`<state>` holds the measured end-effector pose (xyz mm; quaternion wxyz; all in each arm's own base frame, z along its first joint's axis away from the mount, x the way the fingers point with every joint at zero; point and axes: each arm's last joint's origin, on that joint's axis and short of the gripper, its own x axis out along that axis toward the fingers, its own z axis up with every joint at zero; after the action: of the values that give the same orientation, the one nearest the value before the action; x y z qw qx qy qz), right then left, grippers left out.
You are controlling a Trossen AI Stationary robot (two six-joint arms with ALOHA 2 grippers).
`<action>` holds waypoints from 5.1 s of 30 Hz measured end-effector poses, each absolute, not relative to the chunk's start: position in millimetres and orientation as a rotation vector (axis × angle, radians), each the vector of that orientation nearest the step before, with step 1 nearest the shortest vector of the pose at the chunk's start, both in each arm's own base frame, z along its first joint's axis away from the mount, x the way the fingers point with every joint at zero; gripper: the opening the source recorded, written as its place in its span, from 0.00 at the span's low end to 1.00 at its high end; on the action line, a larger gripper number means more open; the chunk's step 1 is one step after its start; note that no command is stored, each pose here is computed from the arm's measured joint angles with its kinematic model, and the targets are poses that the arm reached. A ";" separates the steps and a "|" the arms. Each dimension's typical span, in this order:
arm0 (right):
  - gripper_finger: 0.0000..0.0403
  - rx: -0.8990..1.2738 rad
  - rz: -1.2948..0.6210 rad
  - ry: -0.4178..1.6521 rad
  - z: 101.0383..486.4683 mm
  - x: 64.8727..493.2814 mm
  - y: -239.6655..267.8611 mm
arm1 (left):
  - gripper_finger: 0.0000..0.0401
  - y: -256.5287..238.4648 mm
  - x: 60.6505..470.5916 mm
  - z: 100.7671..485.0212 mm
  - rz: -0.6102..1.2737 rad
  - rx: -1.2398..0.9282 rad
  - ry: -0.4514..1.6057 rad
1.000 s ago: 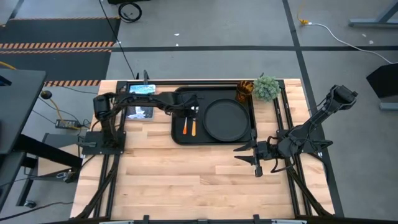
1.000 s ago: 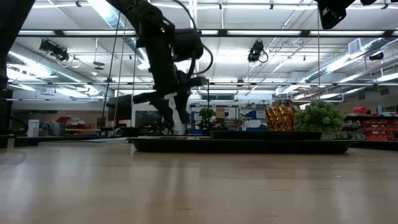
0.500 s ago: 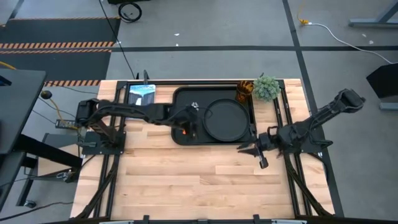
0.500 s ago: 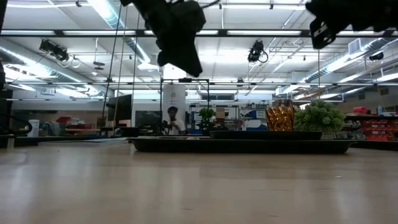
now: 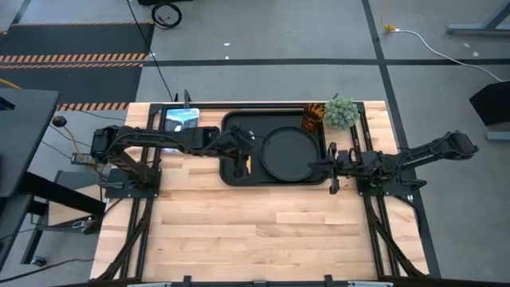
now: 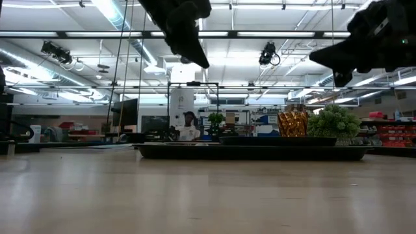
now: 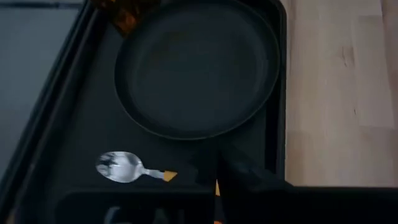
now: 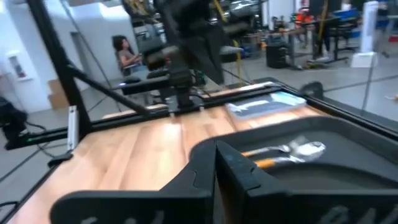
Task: Pick and place plate/cup/fork/spoon on tray
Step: Return to Home Position
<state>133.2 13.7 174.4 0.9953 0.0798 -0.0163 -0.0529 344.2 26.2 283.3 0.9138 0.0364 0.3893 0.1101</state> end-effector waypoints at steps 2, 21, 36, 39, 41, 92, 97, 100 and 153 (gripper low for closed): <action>0.05 0.180 -0.123 -0.028 168.0 129.6 11.1 | 0.01 27.8 340.6 288.6 0.219 0.103 0.793; 0.08 0.089 -0.176 0.014 166.0 122.9 6.3 | 0.06 11.1 330.8 316.8 0.214 -0.011 0.557; 0.08 0.089 -0.175 0.013 166.1 122.9 6.3 | 0.07 -23.9 338.8 333.9 0.142 -0.195 0.348; 0.08 0.089 -0.175 0.013 166.1 122.9 6.3 | 0.07 -25.1 338.2 332.3 0.137 -0.175 0.366; 0.08 0.089 -0.175 0.013 166.2 123.0 6.3 | 0.07 -24.9 336.3 330.2 0.139 -0.156 0.398; 0.08 0.099 -0.172 -0.031 170.6 123.0 6.4 | 0.06 -55.5 106.2 244.5 -0.429 -0.258 -0.144; 0.08 0.099 -0.172 -0.031 170.6 123.0 6.4 | 0.07 -49.8 97.0 222.3 -0.428 -0.204 -0.175; 0.08 0.099 -0.172 -0.031 170.6 123.0 6.4 | 0.07 -46.5 93.7 208.2 -0.417 -0.198 -0.187; 0.08 0.099 -0.173 -0.030 170.5 123.0 6.4 | 0.07 -33.3 91.5 175.1 -0.287 0.008 -0.097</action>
<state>123.0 6.4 170.5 0.9949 0.0493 -0.0152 -0.0862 91.5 -33.3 175.1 0.9885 0.0042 -0.0483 -0.1432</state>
